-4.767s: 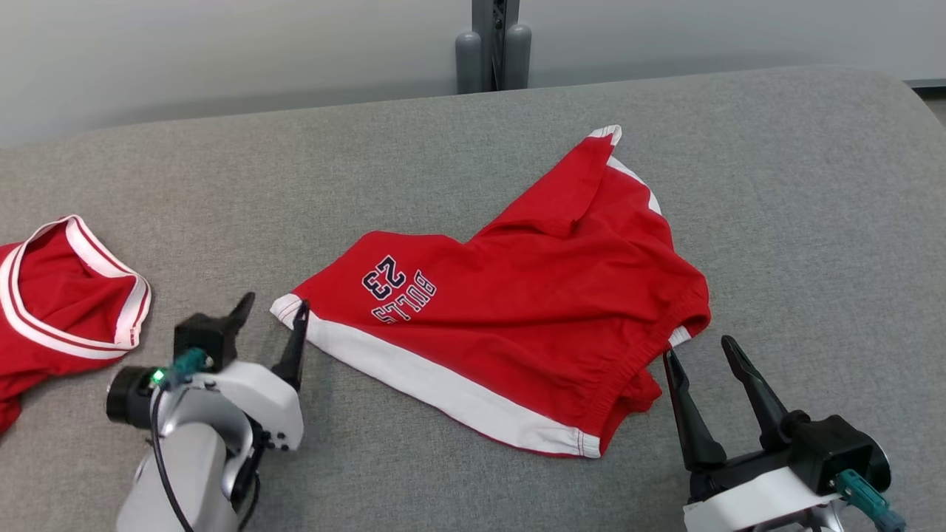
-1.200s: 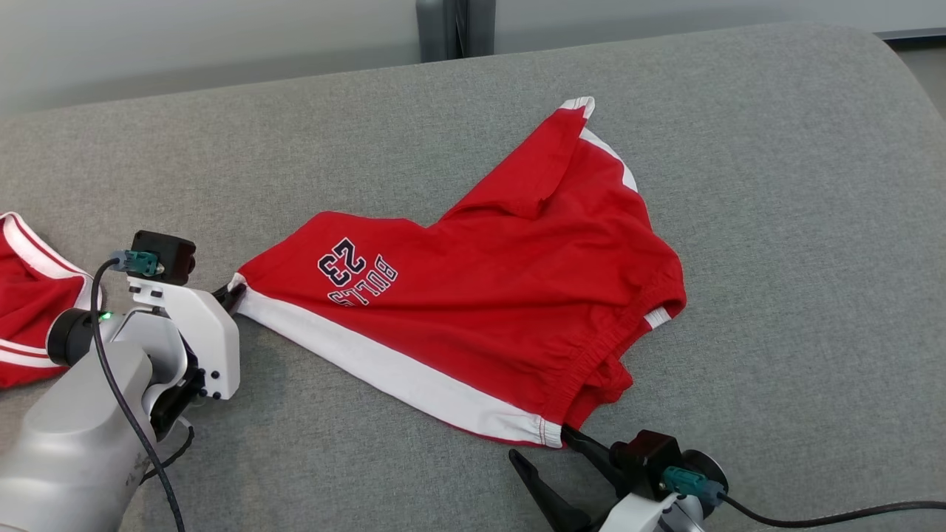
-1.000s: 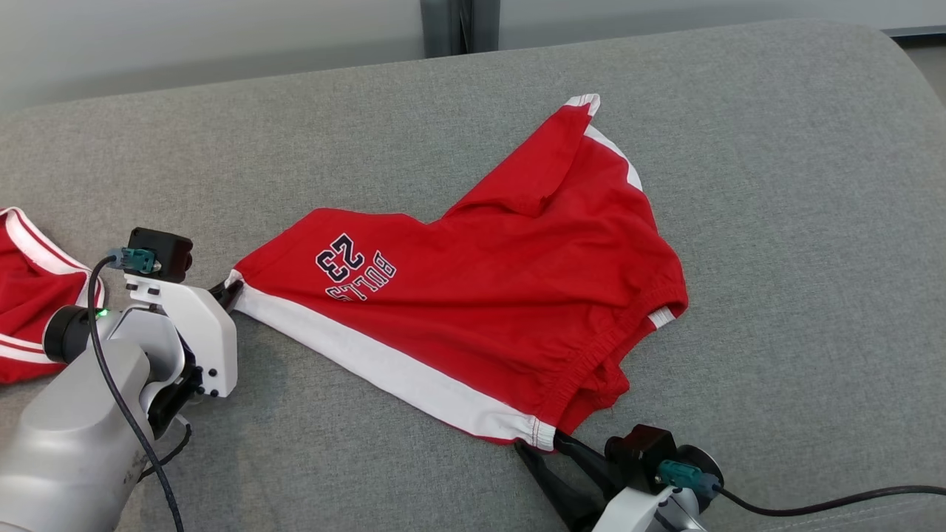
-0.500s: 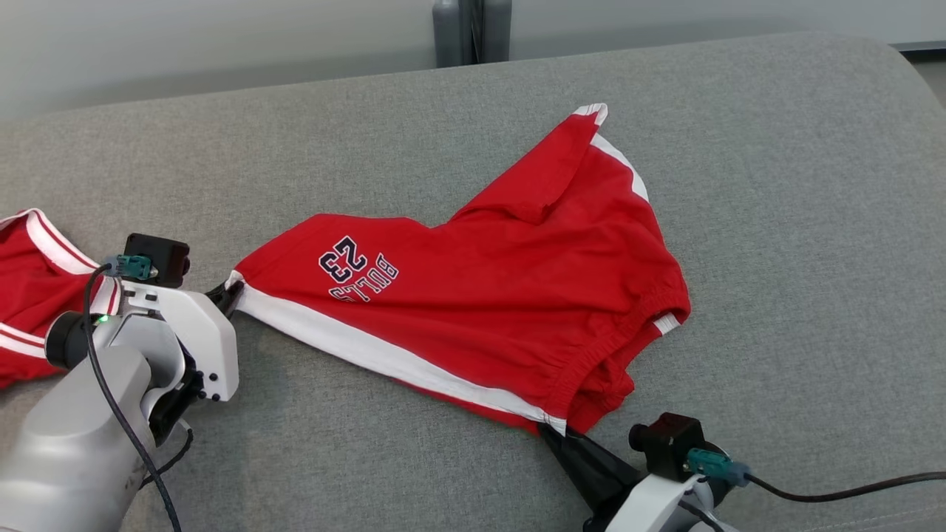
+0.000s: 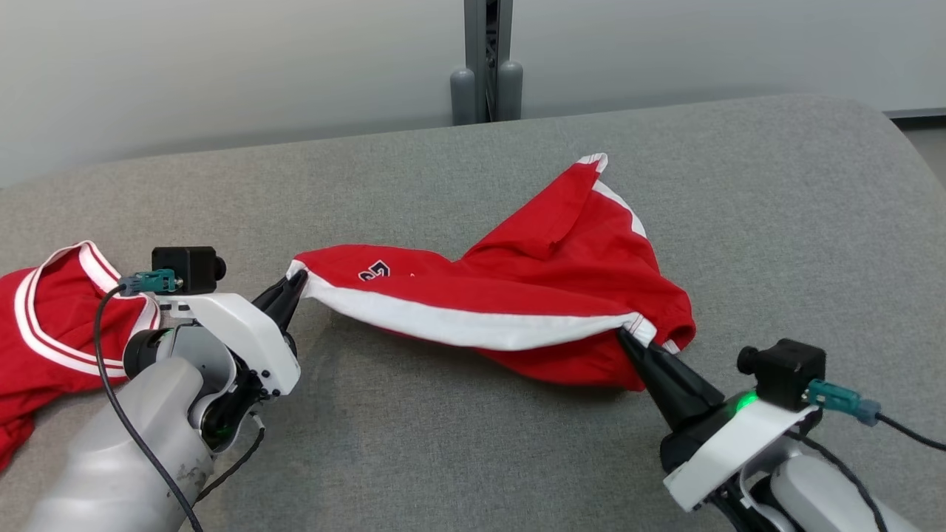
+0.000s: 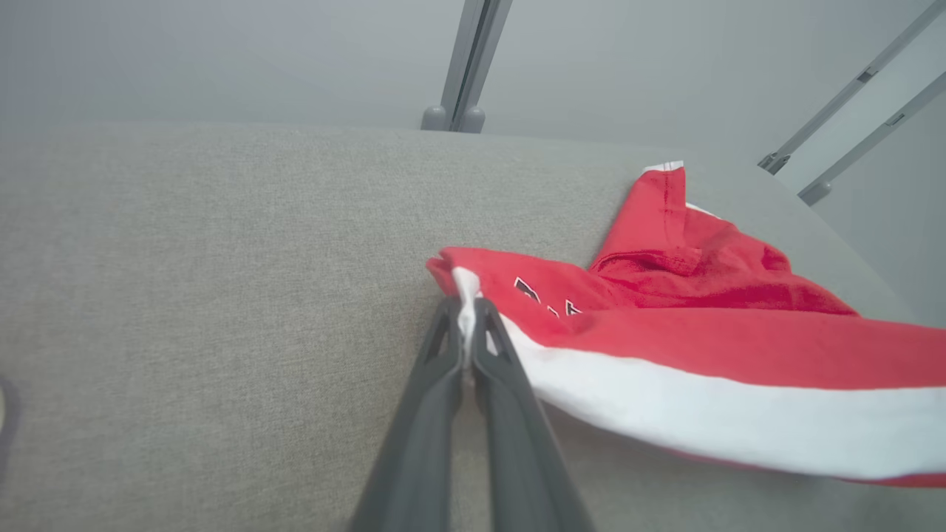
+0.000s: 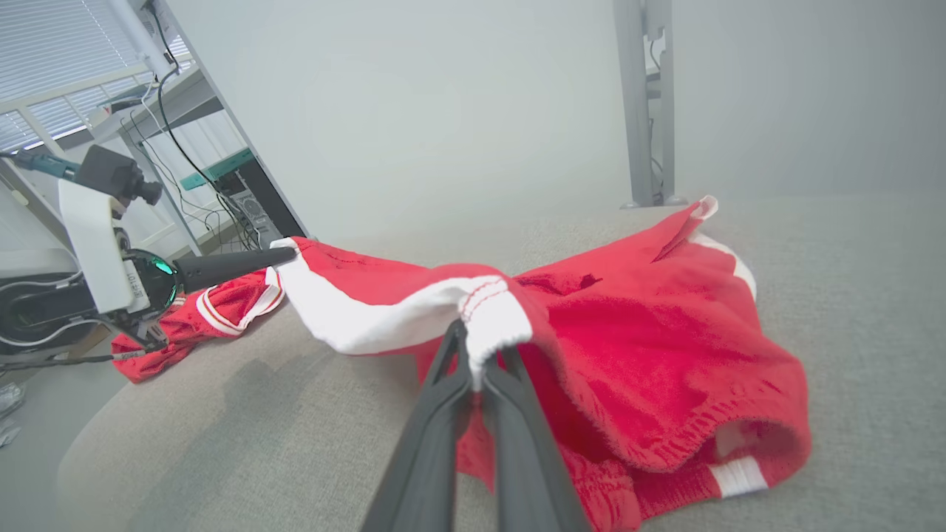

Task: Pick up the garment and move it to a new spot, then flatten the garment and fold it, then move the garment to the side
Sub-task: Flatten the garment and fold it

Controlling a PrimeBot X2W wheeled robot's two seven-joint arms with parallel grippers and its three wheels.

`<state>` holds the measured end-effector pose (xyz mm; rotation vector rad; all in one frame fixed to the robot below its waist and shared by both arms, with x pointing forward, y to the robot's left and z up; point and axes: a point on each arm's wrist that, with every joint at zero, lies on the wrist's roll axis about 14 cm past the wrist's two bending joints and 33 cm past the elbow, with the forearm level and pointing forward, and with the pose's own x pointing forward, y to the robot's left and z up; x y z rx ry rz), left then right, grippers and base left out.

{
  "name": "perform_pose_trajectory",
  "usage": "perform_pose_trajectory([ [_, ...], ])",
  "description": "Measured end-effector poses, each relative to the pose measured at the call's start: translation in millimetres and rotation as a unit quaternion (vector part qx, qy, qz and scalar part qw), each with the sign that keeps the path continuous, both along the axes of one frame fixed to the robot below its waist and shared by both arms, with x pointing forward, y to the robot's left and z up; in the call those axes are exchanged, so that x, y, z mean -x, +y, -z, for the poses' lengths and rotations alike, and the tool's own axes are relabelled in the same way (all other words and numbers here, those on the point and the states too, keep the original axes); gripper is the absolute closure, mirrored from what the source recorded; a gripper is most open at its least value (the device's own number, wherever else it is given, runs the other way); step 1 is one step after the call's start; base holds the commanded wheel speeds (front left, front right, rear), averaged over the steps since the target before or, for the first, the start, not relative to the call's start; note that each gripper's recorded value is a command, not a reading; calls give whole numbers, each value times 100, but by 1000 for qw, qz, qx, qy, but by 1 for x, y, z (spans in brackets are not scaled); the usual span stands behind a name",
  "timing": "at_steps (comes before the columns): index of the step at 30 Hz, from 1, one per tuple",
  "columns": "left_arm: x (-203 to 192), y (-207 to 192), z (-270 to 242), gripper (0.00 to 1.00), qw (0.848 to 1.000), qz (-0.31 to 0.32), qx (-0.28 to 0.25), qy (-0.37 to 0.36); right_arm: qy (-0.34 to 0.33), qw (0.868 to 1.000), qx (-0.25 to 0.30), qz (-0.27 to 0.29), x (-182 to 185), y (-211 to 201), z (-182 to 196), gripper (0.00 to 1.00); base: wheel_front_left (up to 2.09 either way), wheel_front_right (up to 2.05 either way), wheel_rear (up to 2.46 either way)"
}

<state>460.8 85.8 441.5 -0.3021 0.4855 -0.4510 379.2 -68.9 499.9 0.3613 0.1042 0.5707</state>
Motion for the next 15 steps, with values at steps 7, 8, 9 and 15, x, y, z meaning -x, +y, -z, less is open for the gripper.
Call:
perform_pose_trajectory([
  [7, -4, -7, -51, 100, 995, -37, 84, -43, -60, 998, 7, 22, -16, -23, -51, 100, 0, 0, 0],
  [8, -4, -8, -58, 100, 993, -43, 102, -46, -66, 997, 6, 26, -18, -26, -58, 100, 0, 0, 0],
  [9, -4, -10, -66, 100, 990, -48, 120, -50, -71, 997, 6, 29, -20, -28, -64, 100, 0, 0, 0],
  [15, -7, -22, -117, 100, 973, -67, 210, -72, -116, 992, 19, 40, -35, -38, -112, 100, 0, 0, 0],
])
